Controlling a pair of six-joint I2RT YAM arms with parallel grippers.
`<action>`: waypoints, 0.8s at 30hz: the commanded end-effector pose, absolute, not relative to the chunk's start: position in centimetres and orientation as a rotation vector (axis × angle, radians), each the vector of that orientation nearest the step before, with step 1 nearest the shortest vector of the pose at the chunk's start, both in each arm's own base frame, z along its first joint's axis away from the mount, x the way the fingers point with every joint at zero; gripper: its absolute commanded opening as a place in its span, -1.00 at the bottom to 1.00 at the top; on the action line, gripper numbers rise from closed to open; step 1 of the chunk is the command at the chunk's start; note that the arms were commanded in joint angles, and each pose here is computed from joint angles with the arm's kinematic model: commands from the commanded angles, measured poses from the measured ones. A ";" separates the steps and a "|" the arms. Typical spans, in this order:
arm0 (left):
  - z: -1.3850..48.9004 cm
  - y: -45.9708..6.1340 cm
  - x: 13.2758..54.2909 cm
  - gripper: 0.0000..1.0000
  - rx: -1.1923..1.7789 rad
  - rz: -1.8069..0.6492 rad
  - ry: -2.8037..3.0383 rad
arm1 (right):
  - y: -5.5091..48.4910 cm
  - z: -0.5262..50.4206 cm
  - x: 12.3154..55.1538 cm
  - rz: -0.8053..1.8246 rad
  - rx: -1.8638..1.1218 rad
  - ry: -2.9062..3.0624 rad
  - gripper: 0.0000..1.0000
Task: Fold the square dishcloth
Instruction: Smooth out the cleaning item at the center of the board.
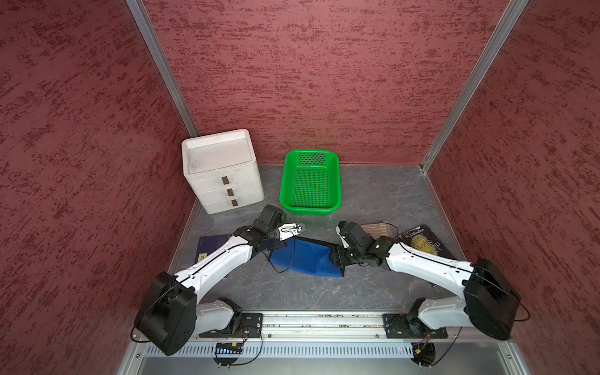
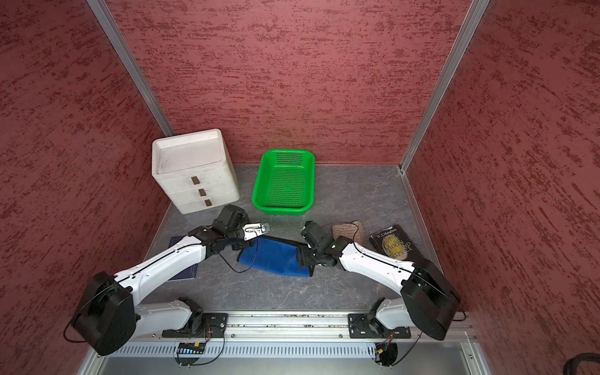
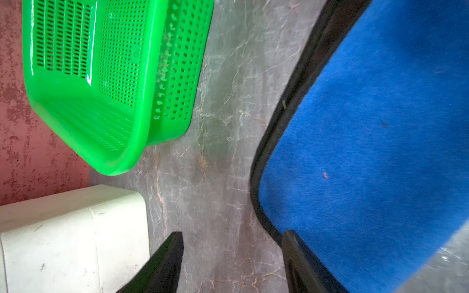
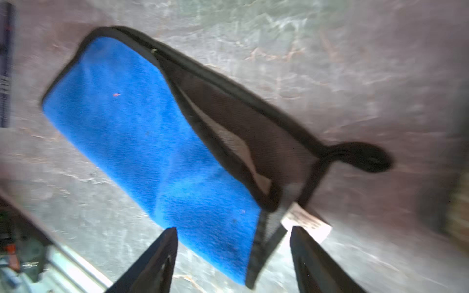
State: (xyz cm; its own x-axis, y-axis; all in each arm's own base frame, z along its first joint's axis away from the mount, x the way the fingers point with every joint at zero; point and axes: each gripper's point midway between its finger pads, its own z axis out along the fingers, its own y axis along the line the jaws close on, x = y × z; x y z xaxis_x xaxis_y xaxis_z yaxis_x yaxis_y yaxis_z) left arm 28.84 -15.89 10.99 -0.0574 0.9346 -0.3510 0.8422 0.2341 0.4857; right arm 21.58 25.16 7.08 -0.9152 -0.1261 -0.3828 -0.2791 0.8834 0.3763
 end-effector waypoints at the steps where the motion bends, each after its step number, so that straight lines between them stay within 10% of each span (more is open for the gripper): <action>1: 8.5 -16.4 26.1 0.28 1.722 0.088 1.970 | 27.3 7.9 22.8 0.789 -0.239 2.614 0.52; 9: 4.6 -16.2 27.3 0.16 1.782 0.204 2.007 | 26.9 5.5 23.7 0.733 -0.233 2.606 0.28; 19: 2.1 -15.5 26.9 0.11 1.859 0.258 2.004 | 25.4 4.9 23.2 0.665 -0.228 2.644 -1.00; 24: 1.3 -14.9 27.0 0.10 1.883 0.311 1.990 | 22.7 5.5 22.2 0.514 -0.165 2.714 -1.00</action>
State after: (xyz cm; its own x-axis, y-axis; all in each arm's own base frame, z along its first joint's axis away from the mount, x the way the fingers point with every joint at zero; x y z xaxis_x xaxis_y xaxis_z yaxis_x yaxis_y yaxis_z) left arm 27.42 -15.64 2.71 -0.0444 0.9845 -0.1699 0.9051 0.1116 0.4103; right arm 22.31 24.55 4.91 -0.9162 -0.0646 -0.3956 -0.2325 0.8895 0.3933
